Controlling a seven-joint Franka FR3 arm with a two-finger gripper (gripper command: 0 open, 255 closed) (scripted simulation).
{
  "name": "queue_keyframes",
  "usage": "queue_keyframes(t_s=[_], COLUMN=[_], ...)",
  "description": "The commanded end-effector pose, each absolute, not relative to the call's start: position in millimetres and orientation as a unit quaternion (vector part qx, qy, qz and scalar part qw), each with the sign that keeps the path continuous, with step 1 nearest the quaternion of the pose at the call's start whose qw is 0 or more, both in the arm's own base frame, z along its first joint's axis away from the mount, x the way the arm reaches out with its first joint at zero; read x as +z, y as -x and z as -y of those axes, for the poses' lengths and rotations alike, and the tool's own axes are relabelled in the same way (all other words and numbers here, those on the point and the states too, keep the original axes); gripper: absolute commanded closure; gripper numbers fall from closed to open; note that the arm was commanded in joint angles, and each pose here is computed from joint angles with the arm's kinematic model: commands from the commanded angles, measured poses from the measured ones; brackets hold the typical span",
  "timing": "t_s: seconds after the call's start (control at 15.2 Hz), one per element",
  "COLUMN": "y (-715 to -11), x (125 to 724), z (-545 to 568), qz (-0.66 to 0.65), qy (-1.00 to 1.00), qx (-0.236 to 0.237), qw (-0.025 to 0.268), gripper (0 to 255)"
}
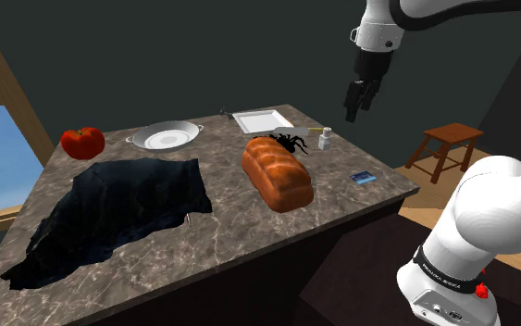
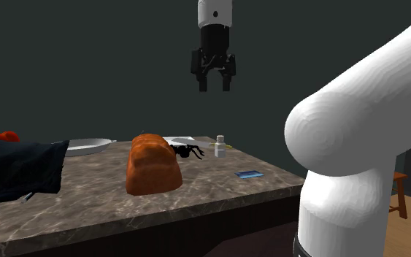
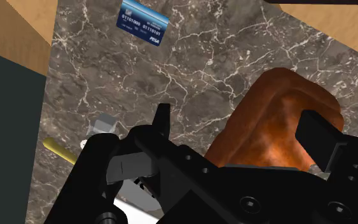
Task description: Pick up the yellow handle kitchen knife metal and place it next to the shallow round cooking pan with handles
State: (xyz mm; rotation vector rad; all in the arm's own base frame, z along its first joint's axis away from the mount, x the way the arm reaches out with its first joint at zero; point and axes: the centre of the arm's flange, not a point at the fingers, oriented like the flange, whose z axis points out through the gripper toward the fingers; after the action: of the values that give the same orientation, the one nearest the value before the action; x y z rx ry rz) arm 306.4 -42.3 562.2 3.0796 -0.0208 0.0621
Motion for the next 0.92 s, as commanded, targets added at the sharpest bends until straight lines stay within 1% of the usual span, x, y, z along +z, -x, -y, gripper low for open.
queue_keyframes(t_s=[0.0,0.4,0.86], y=[-306.4,-319.8,-353.4], x=[562.2,521.8,476.4], z=[42.3,107.9,179.6], qz=[0.007,-0.091,-0.204], qy=[-0.999,-0.994,-0.976], qx=[0.020,0.044,0.071], qw=[0.031,0.032,0.033], gripper=[0,0,0])
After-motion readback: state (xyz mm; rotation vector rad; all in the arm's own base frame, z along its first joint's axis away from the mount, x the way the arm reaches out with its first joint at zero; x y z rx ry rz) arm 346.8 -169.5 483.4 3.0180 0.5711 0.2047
